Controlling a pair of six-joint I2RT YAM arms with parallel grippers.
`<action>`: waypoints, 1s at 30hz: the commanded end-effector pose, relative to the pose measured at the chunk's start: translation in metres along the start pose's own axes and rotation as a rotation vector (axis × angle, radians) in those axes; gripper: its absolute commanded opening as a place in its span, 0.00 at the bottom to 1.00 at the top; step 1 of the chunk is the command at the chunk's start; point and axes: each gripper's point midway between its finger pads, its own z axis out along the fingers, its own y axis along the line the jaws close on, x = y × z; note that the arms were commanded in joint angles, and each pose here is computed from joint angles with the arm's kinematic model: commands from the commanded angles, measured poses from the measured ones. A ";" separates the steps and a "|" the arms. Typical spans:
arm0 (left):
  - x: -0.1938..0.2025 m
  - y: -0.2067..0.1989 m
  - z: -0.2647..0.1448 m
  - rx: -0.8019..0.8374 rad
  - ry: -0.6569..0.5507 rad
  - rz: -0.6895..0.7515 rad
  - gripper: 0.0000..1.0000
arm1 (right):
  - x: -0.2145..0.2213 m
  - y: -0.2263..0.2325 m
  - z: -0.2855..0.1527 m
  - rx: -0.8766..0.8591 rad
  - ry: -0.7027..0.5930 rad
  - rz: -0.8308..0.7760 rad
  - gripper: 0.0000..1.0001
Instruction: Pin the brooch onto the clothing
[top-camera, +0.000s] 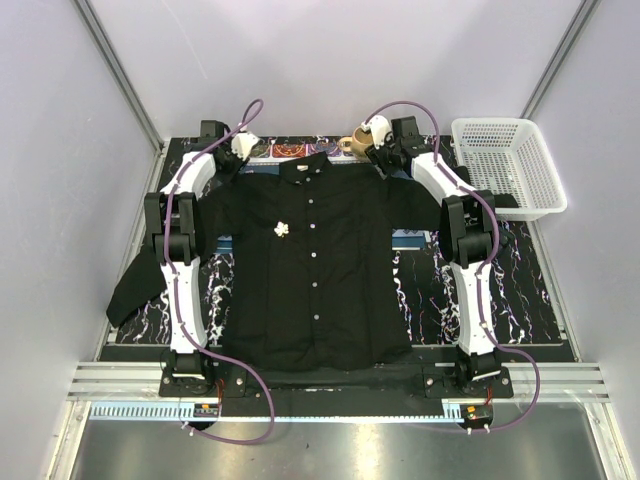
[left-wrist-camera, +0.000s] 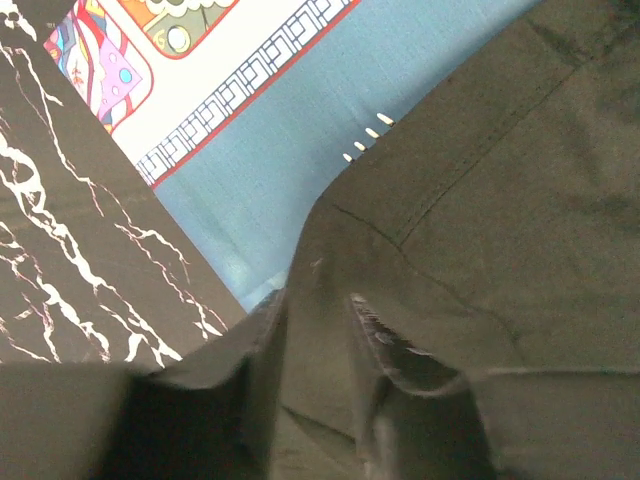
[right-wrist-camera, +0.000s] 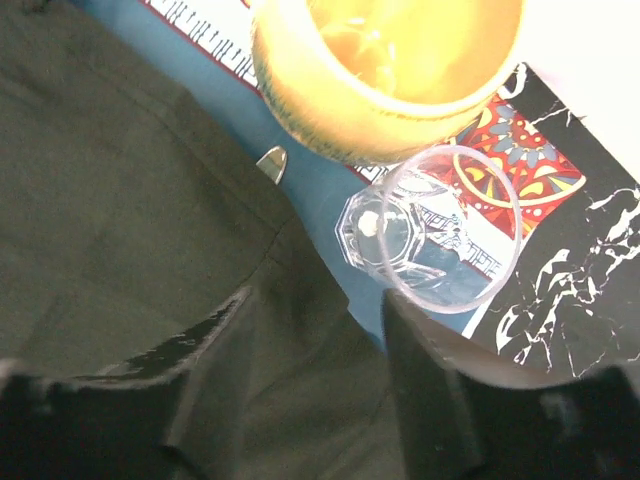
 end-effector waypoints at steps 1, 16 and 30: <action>-0.040 0.020 -0.039 -0.058 -0.110 -0.027 0.49 | -0.032 -0.010 -0.014 0.036 -0.052 -0.001 0.67; 0.104 -0.017 -0.127 0.185 0.092 -0.230 0.67 | 0.008 0.161 -0.138 -0.587 0.145 -0.071 0.96; 0.217 -0.040 -0.107 0.193 0.337 -0.317 0.60 | 0.139 0.223 -0.172 -0.716 0.472 -0.121 0.40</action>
